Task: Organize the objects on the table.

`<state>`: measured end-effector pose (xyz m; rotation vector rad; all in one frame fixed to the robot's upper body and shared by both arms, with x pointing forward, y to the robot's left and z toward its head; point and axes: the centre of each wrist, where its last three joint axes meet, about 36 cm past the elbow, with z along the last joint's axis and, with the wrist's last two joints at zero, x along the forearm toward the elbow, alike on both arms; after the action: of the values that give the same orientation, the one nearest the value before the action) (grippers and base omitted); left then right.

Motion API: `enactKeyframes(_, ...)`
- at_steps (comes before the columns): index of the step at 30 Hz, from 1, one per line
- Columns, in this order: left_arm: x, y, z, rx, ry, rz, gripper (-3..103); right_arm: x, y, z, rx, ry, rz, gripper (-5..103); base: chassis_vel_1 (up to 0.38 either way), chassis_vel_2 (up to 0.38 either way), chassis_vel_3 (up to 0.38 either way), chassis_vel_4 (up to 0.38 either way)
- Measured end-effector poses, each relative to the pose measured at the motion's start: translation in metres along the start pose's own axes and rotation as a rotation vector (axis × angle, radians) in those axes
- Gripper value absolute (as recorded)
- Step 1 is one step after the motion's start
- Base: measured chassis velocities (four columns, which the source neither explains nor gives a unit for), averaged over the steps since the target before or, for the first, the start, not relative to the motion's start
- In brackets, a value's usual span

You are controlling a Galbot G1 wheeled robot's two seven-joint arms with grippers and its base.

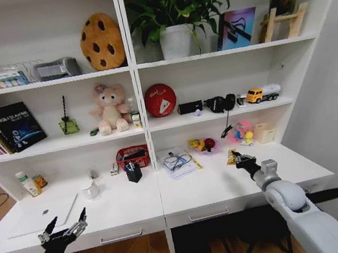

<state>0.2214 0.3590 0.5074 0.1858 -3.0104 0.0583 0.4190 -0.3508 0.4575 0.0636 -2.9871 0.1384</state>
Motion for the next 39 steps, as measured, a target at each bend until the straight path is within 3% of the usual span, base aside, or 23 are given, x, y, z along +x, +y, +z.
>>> enactKeyframes(12,0.000,0.000,0.000,0.000,0.000,0.000,100,0.010,0.008,0.005,0.007,0.020,-0.019,0,-0.186,0.177,0.171,-0.162)
enactKeyframes(19,0.000,0.000,0.000,0.000,0.000,0.000,100,-0.006,-0.008,0.003,-0.007,0.048,0.005,0,-0.131,0.155,0.102,-0.132)
enactKeyframes(25,0.000,0.000,0.000,0.000,0.000,0.000,100,-0.056,-0.038,0.011,-0.021,0.091,0.033,0,0.018,-0.048,-0.022,0.022)
enactKeyframes(30,0.000,0.000,0.000,0.000,0.000,0.000,100,-0.094,-0.047,0.025,-0.037,0.110,0.050,0,0.021,-0.050,-0.042,0.030)
enactKeyframes(39,0.000,0.000,0.000,0.000,0.000,0.000,100,-0.164,-0.026,0.020,-0.062,0.069,0.029,0,0.000,0.000,0.000,0.000)
